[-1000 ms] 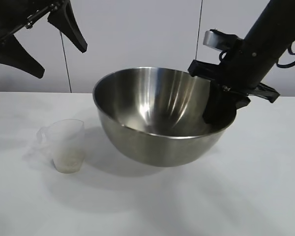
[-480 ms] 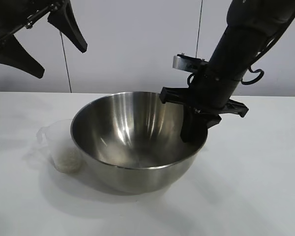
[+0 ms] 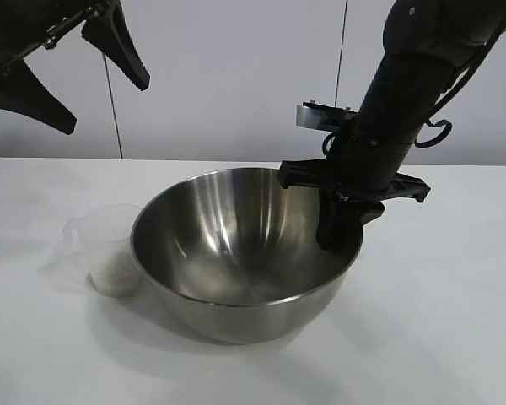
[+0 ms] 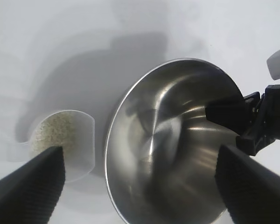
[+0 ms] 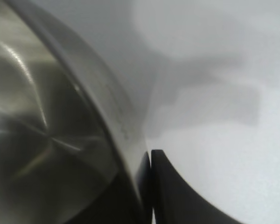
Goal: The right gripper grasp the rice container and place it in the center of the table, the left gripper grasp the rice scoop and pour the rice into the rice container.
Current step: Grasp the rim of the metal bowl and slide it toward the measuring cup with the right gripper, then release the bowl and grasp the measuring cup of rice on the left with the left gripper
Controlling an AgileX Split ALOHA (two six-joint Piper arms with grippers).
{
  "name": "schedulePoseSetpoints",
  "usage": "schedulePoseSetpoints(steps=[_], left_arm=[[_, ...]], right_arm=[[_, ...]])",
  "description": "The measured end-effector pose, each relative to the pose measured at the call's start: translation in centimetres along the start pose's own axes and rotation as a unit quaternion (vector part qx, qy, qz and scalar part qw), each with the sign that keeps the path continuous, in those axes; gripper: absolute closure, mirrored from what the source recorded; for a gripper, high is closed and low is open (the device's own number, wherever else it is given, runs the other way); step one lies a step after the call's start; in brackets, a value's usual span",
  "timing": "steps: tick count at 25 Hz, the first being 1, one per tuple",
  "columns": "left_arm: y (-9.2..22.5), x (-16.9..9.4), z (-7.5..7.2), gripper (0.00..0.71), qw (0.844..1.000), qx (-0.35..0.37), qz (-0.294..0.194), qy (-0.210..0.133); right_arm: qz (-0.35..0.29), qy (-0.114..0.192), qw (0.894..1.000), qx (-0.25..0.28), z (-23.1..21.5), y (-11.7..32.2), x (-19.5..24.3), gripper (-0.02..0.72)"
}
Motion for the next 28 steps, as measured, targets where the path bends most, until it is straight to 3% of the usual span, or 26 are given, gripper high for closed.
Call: schedulePoseSetpoints(steps=[5,10,12,16,22,28], left_arm=[[0.0,0.0,0.0,0.077,1.000,0.000,0.000,0.000],[0.0,0.0,0.0,0.077,1.000,0.001,0.000,0.000],[0.0,0.0,0.0,0.077,1.000,0.003,0.000,0.000],[0.0,0.0,0.0,0.077,1.000,0.004,0.000,0.000],[0.0,0.0,0.0,0.077,1.000,0.005,0.000,0.000],[0.0,0.0,0.0,0.077,1.000,0.006,0.000,0.000]], right_arm=[[-0.001,-0.003,1.000,0.004,0.1,-0.1,0.0,0.441],[0.006,-0.005,1.000,0.005,0.2,0.0,-0.4,0.145],[0.011,-0.008,1.000,0.015,0.1,-0.2,-1.2,0.064],[-0.009,-0.012,0.999,0.037,-0.6,-1.5,-4.5,0.022],[-0.047,-0.017,0.997,0.065,-2.0,-2.7,-9.1,0.019],[-0.076,-0.043,0.990,0.115,-4.0,-2.8,-11.9,0.019]])
Point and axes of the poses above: a point on each arm's last joint axis where the gripper is mounted, x pointing out along that axis toward the gripper, z along the wrist's bending axis when the last joint is at zero, y = z × x, the point moved 5 cm from there along x, pointing out along that axis toward the gripper, and after that the axes turned 3 degrees about x, right-handed, at the moved point
